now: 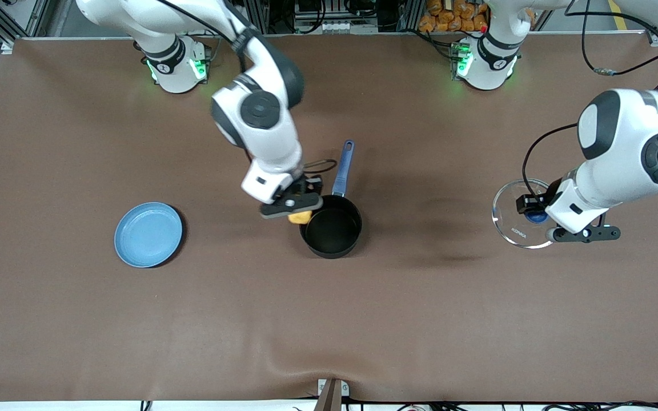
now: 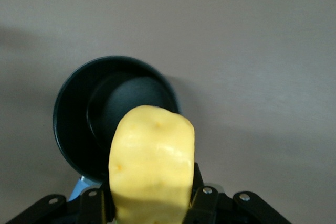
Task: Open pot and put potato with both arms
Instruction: 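Lower the lid onto the table while the right gripper carries the potato over the pot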
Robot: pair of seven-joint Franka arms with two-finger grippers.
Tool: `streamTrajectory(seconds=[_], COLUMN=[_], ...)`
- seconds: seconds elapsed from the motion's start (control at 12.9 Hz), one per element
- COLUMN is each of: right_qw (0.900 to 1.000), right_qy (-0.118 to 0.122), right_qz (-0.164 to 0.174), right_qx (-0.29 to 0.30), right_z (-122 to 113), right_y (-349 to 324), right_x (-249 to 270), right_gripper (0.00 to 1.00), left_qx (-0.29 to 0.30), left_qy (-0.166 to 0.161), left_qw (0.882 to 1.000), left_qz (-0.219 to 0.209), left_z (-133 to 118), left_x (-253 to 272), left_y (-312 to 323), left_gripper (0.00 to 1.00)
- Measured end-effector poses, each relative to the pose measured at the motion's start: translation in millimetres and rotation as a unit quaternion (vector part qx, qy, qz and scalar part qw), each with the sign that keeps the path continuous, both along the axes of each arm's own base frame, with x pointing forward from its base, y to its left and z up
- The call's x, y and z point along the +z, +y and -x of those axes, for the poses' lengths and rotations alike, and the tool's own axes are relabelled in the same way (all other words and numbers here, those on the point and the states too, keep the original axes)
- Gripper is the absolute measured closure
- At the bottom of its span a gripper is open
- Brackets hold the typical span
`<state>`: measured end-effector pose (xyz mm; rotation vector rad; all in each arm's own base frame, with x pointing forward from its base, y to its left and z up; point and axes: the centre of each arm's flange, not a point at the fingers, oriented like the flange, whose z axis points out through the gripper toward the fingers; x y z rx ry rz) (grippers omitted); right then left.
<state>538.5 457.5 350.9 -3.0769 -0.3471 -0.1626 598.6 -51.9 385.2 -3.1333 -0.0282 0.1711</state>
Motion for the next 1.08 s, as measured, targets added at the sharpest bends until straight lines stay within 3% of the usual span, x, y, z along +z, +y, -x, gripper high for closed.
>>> streamTrajectory(seconds=[0.23, 0.62, 1.08], right_qw=[0.999, 0.999, 0.999], right_qy=[-0.012, -0.020, -0.029], right_qz=[0.022, 0.019, 0.009], right_qx=[0.021, 0.022, 0.015], right_z=[-1, 3, 2], right_y=[31, 49, 51], right_x=[-42, -88, -124], right_gripper=[0.46, 0.46, 0.46], left_qx=[-0.011, -0.015, 0.002], left_qy=[-0.030, -0.057, -0.061], left_qw=[0.999, 0.998, 0.998], left_qz=[0.005, 0.006, 0.006], left_z=[17, 46, 52], left_x=[-61, -127, -170], left_y=[27, 29, 52], left_gripper=[0.40, 0.40, 0.40])
